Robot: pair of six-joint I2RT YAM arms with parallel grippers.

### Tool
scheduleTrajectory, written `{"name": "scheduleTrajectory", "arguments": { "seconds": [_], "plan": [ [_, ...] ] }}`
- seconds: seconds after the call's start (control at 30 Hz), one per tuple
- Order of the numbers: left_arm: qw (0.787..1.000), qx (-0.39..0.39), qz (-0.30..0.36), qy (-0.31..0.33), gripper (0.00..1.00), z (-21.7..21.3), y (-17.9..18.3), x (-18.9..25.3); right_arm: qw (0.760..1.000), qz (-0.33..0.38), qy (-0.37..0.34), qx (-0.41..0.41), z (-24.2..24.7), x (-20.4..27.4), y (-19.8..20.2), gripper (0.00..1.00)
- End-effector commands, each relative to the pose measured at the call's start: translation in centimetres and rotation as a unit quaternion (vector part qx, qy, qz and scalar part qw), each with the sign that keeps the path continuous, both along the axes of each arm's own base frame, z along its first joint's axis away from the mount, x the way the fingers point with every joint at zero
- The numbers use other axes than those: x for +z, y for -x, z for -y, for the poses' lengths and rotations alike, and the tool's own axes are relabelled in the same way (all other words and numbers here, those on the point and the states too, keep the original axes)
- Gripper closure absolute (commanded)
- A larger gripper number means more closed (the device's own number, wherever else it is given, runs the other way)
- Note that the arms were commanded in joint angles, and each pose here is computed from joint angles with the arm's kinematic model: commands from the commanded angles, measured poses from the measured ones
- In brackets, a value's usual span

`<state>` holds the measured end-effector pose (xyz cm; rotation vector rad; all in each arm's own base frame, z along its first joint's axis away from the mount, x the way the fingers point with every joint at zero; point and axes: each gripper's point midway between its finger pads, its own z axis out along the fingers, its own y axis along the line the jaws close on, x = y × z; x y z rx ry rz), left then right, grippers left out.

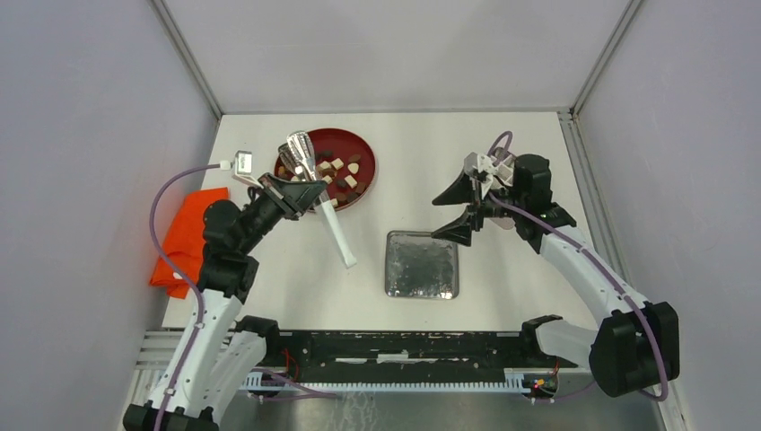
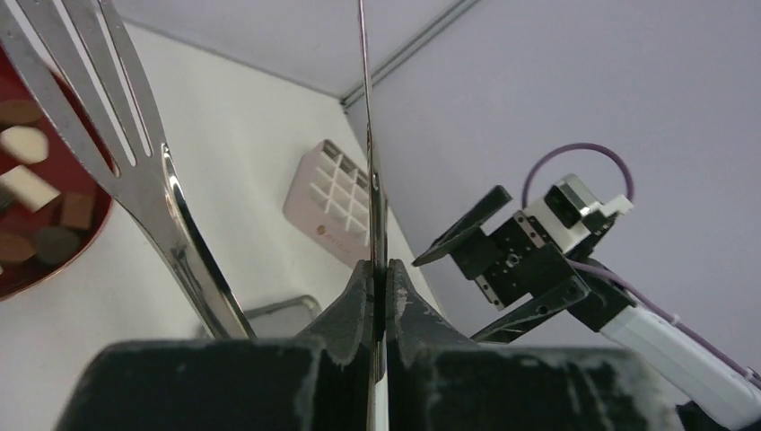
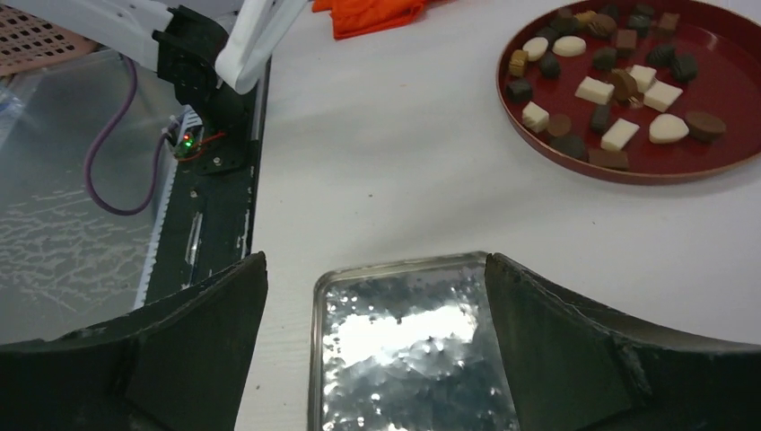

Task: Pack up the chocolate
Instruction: Pick up the clamp from the center of the board.

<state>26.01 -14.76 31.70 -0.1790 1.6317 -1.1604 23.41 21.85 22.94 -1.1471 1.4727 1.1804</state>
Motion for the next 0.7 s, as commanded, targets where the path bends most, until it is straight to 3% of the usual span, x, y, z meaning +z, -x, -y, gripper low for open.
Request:
{"name": "scheduleTrajectory", "arguments": {
  "seconds": [0.0,0.27,0.43,0.67],
  "plan": [
    [0.99,-0.025,0.117,0.073,0.98,2.2,1.1,7.4,0.998,-0.01,-0.055,0.02,-2.9,5.4,-0.2,0.03],
    [0.962,-0.146,0.207,0.101,0.98,10.5,3.4,12.7,0.983,-0.099,-0.156,0.0,-4.8,11.3,-1.4,0.11],
    [0.947,-0.178,0.241,0.112,0.98,12.7,4.5,14.4,0.975,-0.143,-0.169,-0.004,-5.1,11.7,-1.5,0.19],
    [0.944,-0.197,0.239,0.117,0.98,14.5,4.8,14.1,0.969,-0.171,-0.179,0.026,-6.5,12.3,-0.1,0.2]
  ]
}}
